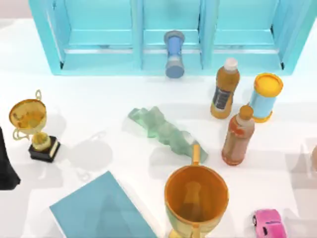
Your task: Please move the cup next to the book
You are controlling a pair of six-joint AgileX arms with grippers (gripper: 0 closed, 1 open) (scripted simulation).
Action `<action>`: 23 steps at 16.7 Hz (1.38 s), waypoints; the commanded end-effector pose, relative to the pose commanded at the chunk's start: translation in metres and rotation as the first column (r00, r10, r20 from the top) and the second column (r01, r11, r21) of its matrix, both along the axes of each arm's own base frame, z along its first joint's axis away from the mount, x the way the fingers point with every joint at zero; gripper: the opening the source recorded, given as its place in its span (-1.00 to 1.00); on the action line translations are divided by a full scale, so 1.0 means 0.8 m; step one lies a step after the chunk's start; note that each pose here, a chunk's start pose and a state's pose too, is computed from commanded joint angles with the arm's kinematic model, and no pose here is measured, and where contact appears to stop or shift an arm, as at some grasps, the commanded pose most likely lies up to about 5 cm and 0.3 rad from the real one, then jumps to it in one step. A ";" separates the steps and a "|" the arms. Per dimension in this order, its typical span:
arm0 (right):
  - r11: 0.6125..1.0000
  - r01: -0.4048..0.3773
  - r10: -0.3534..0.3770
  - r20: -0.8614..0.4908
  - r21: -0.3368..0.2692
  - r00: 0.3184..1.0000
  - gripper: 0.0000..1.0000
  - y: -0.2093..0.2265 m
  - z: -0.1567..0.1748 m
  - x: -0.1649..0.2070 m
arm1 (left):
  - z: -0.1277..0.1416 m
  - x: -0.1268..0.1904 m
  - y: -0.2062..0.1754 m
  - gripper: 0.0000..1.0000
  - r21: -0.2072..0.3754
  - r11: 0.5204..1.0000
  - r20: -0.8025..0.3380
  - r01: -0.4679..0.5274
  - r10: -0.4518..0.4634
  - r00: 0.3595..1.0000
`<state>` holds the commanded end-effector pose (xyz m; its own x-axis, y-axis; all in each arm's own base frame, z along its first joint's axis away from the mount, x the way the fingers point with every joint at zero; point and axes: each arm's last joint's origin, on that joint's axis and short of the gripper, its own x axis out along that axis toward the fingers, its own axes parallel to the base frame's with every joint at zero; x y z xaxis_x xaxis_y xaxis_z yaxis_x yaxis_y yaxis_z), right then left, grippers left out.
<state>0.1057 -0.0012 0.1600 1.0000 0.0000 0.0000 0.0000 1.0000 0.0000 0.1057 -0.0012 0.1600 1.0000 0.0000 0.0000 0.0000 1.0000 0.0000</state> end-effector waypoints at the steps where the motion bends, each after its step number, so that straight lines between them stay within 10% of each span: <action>1: 1.000 0.000 0.000 0.000 0.000 1.000 1.00 0.000 0.000 0.000 | 0.000 0.000 0.000 1.00 0.000 1.000 0.000 0.000 0.000 1.000; 6: 1.000 0.000 0.000 0.000 0.000 1.000 1.00 0.000 0.000 0.000 | 0.024 0.001 0.002 1.00 0.085 0.996 -0.059 -0.026 0.031 0.998; 12: 1.000 0.000 0.000 0.000 0.000 1.000 1.00 0.000 0.000 0.000 | 0.140 0.029 0.009 1.00 0.426 0.904 -0.269 -0.027 0.155 0.951; 18: 1.000 0.000 0.000 0.000 0.000 1.000 1.00 0.000 0.000 0.000 | 0.287 0.149 0.023 1.00 0.742 0.642 -0.489 0.193 0.322 0.811; 23: 1.000 0.000 0.000 0.000 0.000 1.000 1.00 0.000 0.000 0.000 | 0.296 0.301 0.041 1.00 0.739 0.377 -0.673 0.557 0.449 0.588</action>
<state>0.1057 -0.0012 0.1600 1.0000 0.0000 0.0000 0.0000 1.0000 0.0000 0.3465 0.0314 0.3971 0.5881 0.4492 -0.6726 0.5574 0.3774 0.7395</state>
